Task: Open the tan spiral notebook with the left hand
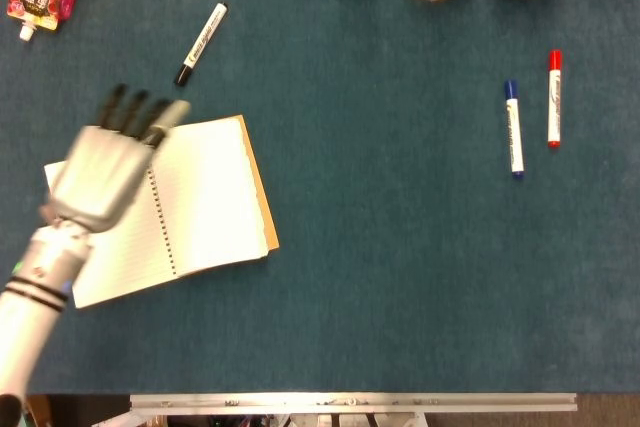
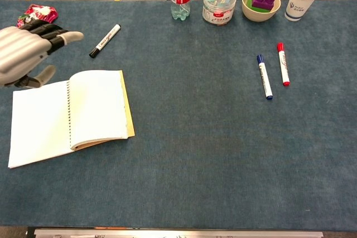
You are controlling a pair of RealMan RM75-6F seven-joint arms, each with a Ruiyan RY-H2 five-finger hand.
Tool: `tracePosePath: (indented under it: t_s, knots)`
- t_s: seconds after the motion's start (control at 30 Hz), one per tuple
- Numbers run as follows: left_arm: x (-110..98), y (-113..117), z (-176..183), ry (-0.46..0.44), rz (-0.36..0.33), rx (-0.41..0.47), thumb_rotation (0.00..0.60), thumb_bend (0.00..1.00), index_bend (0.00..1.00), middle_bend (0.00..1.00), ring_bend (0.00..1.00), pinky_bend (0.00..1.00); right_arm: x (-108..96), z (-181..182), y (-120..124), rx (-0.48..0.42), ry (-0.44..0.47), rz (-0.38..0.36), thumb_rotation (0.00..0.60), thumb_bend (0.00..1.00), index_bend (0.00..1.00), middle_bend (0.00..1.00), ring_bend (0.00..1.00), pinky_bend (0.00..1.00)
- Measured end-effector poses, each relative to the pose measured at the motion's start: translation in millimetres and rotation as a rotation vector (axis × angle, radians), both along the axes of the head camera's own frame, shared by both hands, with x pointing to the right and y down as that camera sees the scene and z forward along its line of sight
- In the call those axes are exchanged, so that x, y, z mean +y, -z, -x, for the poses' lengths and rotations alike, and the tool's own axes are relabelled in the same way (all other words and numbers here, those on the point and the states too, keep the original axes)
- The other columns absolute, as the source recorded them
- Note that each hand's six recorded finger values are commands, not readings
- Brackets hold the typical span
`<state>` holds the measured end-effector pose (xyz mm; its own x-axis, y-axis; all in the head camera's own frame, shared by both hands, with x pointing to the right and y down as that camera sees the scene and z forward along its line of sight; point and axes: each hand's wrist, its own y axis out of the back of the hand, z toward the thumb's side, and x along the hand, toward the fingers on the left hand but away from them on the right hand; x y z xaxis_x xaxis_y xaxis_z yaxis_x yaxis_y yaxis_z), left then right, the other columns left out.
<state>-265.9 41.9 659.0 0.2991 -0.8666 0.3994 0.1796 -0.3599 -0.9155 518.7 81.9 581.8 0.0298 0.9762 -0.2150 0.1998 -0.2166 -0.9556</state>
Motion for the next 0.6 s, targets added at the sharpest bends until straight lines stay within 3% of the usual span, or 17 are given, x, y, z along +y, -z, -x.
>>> tracePosePath:
  t_s: [0.27, 0.43, 0.6]
  knots:
    - [21, 9, 75, 0.268, -0.103, 0.109, 0.599, 0.43, 0.0, 0.1, 0.06, 0.06, -4, 9, 1, 0.018, 0.013, 0.001, 0.6, 0.23, 0.24, 0.27, 0.15, 0.27]
    - [31, 8, 104, 0.368, -0.131, 0.168, 0.52, 0.35, 0.0, 0.1, 0.06, 0.06, -5, 15, 1, 0.021, 0.029, 0.006, 0.6, 0.23, 0.24, 0.27, 0.15, 0.27]
    - [49, 11, 132, 0.44, -0.161, 0.186, 0.486, 0.34, 0.0, 0.1, 0.06, 0.06, -5, 17, 0, 0.026, 0.026, 0.012, 0.6, 0.23, 0.24, 0.27, 0.15, 0.27]
